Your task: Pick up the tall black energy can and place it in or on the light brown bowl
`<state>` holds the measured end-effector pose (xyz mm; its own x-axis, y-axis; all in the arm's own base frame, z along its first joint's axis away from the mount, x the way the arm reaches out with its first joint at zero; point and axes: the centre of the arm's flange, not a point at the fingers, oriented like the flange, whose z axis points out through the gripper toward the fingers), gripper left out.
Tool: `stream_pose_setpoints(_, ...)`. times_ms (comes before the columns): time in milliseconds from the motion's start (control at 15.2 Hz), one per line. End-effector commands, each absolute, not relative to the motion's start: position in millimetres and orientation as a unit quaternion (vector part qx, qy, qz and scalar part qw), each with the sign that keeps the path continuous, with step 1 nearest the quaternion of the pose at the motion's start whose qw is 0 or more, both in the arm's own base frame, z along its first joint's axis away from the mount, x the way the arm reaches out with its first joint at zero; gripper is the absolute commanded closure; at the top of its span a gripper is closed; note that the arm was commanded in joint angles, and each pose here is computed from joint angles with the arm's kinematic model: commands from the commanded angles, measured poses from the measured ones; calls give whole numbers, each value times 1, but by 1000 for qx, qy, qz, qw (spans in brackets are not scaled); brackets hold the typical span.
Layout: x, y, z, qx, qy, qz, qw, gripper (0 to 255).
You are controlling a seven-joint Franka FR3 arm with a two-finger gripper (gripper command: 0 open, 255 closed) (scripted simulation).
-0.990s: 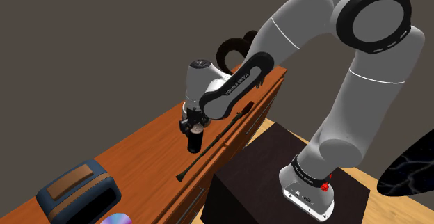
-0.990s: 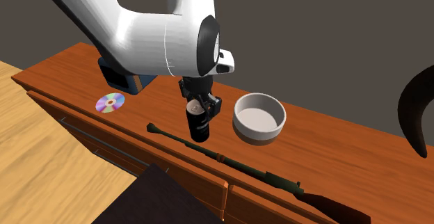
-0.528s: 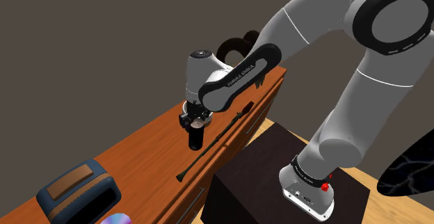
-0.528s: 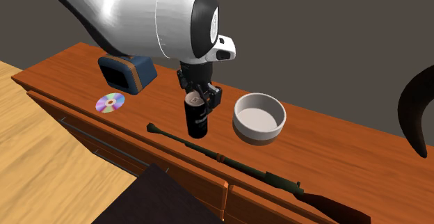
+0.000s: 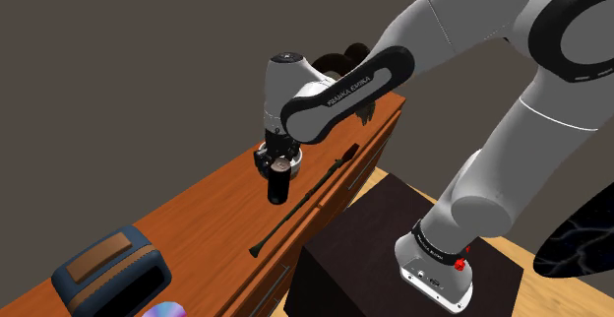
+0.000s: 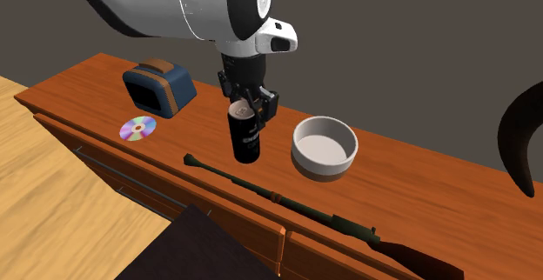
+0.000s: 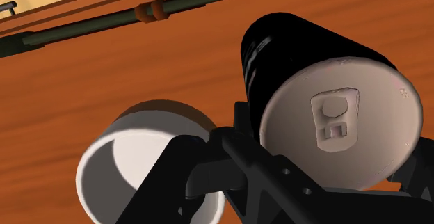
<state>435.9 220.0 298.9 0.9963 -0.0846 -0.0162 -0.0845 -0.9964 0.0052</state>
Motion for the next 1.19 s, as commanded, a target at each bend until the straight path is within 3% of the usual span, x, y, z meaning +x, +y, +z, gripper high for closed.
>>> stream_pose_setpoints(0, 435, 220, 310, 999, -42, -8, 2, 255)
stream_pose_setpoints(858, 435, 220, 374, 999, -42, -8, 2, 255)
stream_pose_setpoints(1122, 473, 185, 383, 999, -42, -8, 2, 255)
